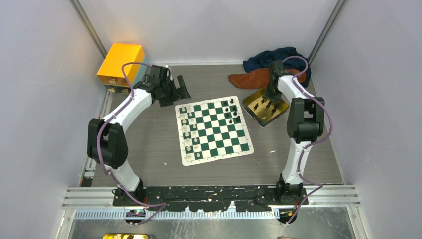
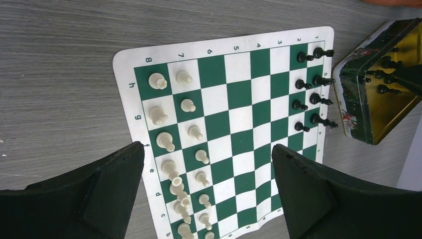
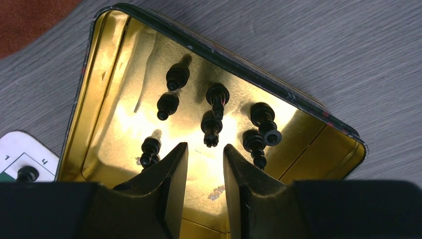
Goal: Set up the chess pieces on the board
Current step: Pick up the chess piece from the storage box.
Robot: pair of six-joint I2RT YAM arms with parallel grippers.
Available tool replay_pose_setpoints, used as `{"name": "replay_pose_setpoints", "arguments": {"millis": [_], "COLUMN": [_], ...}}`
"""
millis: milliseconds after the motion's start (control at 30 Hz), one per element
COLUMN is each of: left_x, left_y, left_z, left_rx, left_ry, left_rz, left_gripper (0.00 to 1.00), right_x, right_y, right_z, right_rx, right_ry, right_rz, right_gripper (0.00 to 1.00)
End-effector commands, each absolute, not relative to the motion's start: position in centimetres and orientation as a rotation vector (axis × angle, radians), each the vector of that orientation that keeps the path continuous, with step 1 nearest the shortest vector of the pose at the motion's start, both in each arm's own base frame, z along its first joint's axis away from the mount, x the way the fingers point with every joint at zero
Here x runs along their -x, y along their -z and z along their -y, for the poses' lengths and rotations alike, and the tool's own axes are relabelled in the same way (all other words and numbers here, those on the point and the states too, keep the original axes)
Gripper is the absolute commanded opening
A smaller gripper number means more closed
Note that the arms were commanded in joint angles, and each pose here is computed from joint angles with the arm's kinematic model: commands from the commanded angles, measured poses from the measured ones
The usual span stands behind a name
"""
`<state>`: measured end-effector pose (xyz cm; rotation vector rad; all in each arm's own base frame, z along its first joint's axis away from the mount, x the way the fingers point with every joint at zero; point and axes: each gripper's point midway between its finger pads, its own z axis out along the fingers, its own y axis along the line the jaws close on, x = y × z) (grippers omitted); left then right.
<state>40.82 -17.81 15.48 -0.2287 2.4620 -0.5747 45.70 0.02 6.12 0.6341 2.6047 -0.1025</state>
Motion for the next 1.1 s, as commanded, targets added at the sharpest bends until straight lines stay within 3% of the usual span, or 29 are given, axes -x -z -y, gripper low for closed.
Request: {"name": "replay_pose_setpoints", "arguments": {"millis": [0,567,1067], "left_x": [-42.4,-43.0,-42.8], "left_y": [-17.3,-16.2,-16.2], "left_z": [18.6,18.6,18.5], "left_rx": [0.173,0.178,0.181], "left_ry": [0.607,0.595,0.594], "left_rz": [-2.396,-2.419,-2.42], "left_gripper": [1.0,1.0,1.0], "right_x": [-47.8,-48.3,-47.8], "right_y": [-7.3,-5.8,-5.5], "right_z": [0.3,0.8,0.4], "right_rx": [-0.652,-0.661,-0.665], "right_ry": [0.083,0.087,0.069], "right_rz": [-2.536,-2.561,-2.574], "right_gripper": [0.38,0.38,0.28]}}
